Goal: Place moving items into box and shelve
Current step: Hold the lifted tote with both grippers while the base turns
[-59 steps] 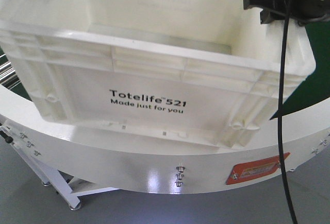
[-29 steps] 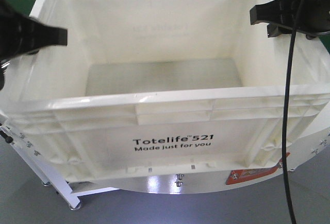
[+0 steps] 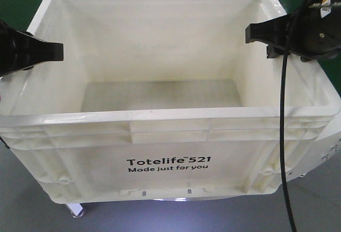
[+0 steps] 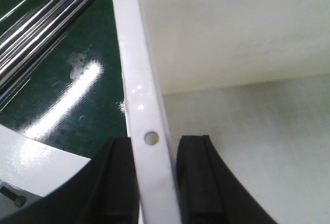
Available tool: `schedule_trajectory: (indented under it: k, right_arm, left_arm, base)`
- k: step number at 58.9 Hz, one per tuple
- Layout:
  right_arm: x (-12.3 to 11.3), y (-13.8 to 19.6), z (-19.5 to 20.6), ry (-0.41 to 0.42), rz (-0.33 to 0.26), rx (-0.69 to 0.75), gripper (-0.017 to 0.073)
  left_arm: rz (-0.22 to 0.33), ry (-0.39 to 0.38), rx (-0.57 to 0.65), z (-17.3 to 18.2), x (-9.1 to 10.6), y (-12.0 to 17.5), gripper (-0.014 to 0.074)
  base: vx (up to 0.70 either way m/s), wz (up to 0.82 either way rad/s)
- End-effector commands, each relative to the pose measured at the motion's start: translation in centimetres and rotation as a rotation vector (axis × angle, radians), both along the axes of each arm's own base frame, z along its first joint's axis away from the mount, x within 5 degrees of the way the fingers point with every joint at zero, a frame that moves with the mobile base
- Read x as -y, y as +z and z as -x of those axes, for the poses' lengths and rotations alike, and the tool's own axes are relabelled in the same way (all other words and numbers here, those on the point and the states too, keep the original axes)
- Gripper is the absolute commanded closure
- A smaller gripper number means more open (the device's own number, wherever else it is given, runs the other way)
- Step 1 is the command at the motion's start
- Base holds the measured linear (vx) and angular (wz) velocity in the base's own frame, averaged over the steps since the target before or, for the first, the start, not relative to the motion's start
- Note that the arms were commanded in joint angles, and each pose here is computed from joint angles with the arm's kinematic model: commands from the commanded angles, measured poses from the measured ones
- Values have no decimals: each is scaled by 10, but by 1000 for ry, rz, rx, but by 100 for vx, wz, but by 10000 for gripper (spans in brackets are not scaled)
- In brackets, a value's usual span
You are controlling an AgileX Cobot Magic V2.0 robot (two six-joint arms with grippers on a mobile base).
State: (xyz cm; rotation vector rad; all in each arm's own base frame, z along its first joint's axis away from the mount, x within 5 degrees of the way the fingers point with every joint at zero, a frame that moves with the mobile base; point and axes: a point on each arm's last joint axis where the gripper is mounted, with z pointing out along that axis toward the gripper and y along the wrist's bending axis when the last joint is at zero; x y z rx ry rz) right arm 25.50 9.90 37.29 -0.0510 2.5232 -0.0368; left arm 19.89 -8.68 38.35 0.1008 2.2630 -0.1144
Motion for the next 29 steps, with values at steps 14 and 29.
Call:
schedule_trajectory:
  k: [14,29]
  right_arm:
    - [1,21,-3,31,-5,209,439]
    - [2,23,-3,45,3,233,439]
  left_arm:
    - [74,-68,211,3,4,32,467]
    - [109,-27,200,2,2,32,467]
  base:
    - [0,0]
    - [0,0]
